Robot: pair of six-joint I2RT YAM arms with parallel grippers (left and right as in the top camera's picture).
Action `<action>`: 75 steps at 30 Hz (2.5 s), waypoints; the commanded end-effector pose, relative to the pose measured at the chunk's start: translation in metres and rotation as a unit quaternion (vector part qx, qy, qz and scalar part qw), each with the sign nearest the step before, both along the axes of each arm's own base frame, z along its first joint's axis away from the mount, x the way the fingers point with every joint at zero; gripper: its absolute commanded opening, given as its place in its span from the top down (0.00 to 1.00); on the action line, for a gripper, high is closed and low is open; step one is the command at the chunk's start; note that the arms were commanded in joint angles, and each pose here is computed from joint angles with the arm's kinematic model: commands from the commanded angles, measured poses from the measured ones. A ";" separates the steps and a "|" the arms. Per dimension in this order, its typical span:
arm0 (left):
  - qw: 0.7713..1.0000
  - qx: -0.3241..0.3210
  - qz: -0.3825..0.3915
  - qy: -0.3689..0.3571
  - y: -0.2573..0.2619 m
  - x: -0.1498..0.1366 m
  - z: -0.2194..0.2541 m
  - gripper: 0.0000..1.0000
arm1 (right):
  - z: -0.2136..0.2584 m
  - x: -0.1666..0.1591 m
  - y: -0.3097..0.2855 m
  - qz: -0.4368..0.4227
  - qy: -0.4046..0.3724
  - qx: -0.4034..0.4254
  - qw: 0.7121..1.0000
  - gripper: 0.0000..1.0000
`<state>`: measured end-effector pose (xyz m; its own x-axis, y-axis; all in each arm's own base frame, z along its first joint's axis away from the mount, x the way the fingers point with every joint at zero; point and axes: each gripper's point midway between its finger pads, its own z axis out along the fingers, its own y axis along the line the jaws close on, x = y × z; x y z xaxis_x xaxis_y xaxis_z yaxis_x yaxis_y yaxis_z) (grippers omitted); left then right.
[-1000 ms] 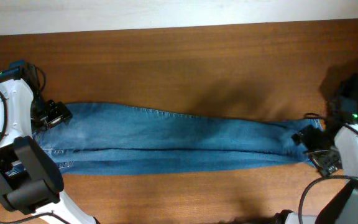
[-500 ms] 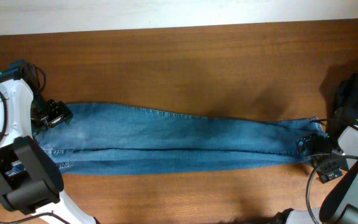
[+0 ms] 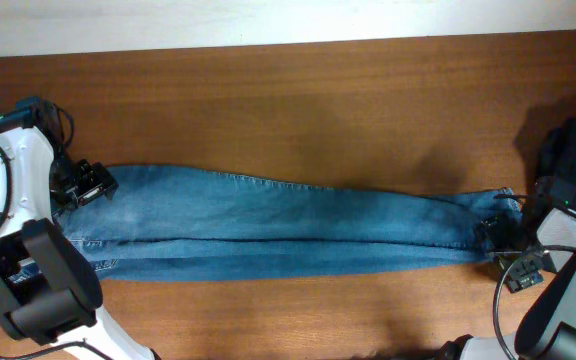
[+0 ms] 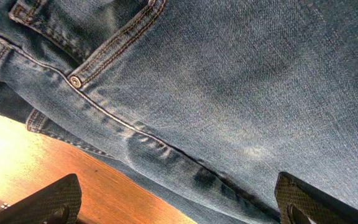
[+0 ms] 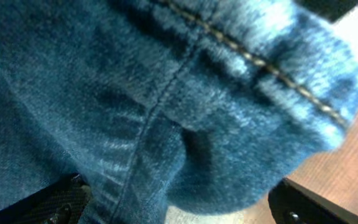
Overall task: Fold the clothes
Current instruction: 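Grasp the stacked leg hems with the right gripper, then lift the leg hems and carry them leftward over the jeans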
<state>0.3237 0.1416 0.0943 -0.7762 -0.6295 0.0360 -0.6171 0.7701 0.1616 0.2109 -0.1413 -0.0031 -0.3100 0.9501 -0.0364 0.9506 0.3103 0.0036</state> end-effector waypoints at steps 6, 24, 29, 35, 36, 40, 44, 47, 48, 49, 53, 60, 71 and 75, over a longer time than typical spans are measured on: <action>1.000 -0.007 0.005 -0.002 -0.001 -0.001 0.000 0.01 | -0.029 0.003 0.012 -0.004 -0.017 0.028 0.999 0.01; 1.000 -0.007 0.005 0.000 -0.001 -0.002 0.000 0.01 | -0.038 0.005 0.027 -0.061 -0.041 0.062 0.995 0.01; 1.000 -0.007 0.005 0.000 -0.001 -0.002 0.000 0.01 | -0.048 0.002 0.030 -0.071 -0.052 0.058 0.994 0.01; 1.000 -0.007 0.005 0.000 -0.001 -0.001 0.000 0.01 | -0.054 0.011 0.038 -0.072 -0.082 0.083 0.991 0.09; 1.000 -0.007 0.005 0.000 -0.001 -0.001 0.000 0.01 | -0.054 0.011 0.039 -0.076 -0.080 0.084 0.990 0.09; 1.000 -0.007 0.005 0.000 -0.001 -0.001 0.000 0.01 | -0.062 0.010 0.053 -0.057 -0.063 0.093 0.992 0.10; 1.000 -0.007 0.005 0.000 -0.001 -0.002 0.000 0.01 | -0.070 0.006 0.070 -0.042 -0.034 0.100 0.994 0.09; 1.000 -0.009 0.005 0.004 -0.002 -0.004 0.000 0.01 | -0.073 -0.002 0.084 -0.044 -0.004 0.105 0.993 0.09; 1.000 -0.010 0.005 0.008 -0.002 -0.006 0.001 0.01 | -0.073 -0.004 0.088 -0.046 0.004 0.108 0.993 0.09; 1.000 -0.010 0.005 0.009 -0.002 -0.006 0.001 0.01 | -0.072 -0.006 0.089 -0.050 0.006 0.111 0.993 0.09; 1.000 -0.011 0.005 0.010 -0.003 -0.006 0.001 0.01 | -0.072 -0.007 0.092 -0.052 0.008 0.120 0.991 0.09; 1.000 -0.011 0.005 0.010 -0.003 -0.007 0.001 0.01 | -0.070 -0.024 0.100 -0.055 0.043 0.135 0.988 0.10; 0.999 -0.034 0.008 -0.015 -0.010 0.004 -0.001 0.01 | -0.069 -0.027 0.116 0.035 0.054 0.140 0.988 0.10; 0.999 -0.034 0.008 -0.015 -0.010 0.004 -0.001 0.01 | -0.071 -0.019 0.129 0.082 0.049 0.127 0.987 0.09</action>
